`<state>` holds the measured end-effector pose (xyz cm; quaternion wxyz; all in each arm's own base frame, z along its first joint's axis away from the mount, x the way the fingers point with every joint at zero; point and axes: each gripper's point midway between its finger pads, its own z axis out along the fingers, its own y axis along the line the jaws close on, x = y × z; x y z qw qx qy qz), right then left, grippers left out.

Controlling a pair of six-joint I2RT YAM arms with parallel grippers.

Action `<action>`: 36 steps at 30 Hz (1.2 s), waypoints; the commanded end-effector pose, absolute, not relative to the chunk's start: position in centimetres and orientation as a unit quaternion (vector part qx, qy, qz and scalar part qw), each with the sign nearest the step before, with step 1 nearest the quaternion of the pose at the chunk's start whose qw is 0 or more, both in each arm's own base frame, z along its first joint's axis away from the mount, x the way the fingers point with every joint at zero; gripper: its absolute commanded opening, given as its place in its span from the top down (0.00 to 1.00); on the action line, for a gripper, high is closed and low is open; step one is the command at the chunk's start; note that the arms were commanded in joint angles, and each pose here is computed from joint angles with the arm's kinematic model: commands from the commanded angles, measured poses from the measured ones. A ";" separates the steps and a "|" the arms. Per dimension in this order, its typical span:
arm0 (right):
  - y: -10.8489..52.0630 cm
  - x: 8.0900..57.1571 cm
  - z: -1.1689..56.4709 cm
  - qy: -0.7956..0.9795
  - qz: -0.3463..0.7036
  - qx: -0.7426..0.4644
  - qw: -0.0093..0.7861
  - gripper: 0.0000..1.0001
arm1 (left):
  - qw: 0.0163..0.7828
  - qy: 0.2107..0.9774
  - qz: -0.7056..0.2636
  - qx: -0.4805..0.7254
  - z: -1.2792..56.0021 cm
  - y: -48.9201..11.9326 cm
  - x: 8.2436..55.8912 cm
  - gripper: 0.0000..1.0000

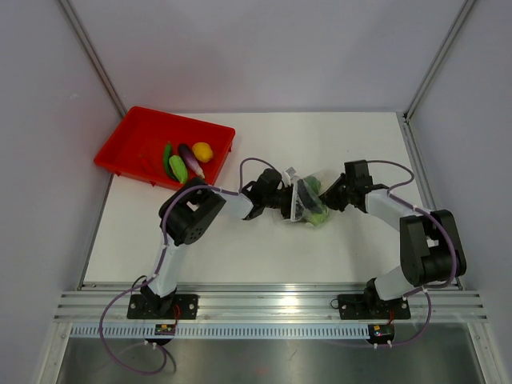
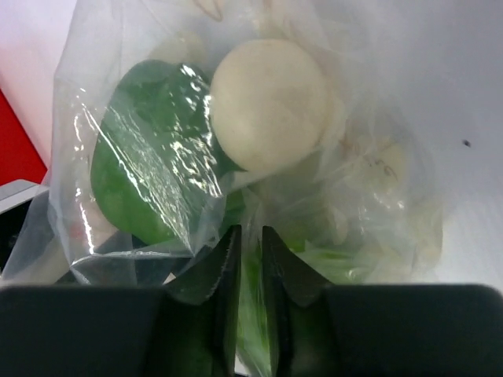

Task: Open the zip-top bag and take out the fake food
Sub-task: Adjust the zipper food storage bag at the center of the board.

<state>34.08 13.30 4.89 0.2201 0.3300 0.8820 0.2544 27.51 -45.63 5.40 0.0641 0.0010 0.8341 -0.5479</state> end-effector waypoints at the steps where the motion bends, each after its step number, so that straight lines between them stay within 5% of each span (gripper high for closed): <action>1: 11.1 34.8 8.1 0.878 0.209 0.328 0.278 0.73 | 0.101 0.823 -0.559 0.014 7.3 -46.1 28.3 0.16; 5: 9.3 33.8 9.0 0.877 0.170 0.340 0.296 0.40 | 0.105 0.824 -0.557 0.008 7.3 -45.7 28.8 0.16; 7: 8.9 33.5 9.9 0.872 0.166 0.340 0.309 0.33 | 0.107 0.822 -0.559 0.004 7.5 -45.5 29.0 0.16; 28: 12.1 31.3 8.9 0.877 0.257 0.295 0.280 0.36 | 0.123 0.807 -0.577 -0.027 8.5 -42.5 31.7 0.15; 36: 13.0 32.7 6.6 0.871 0.275 0.308 0.266 0.57 | 0.121 0.796 -0.592 -0.029 9.1 -42.5 31.3 0.14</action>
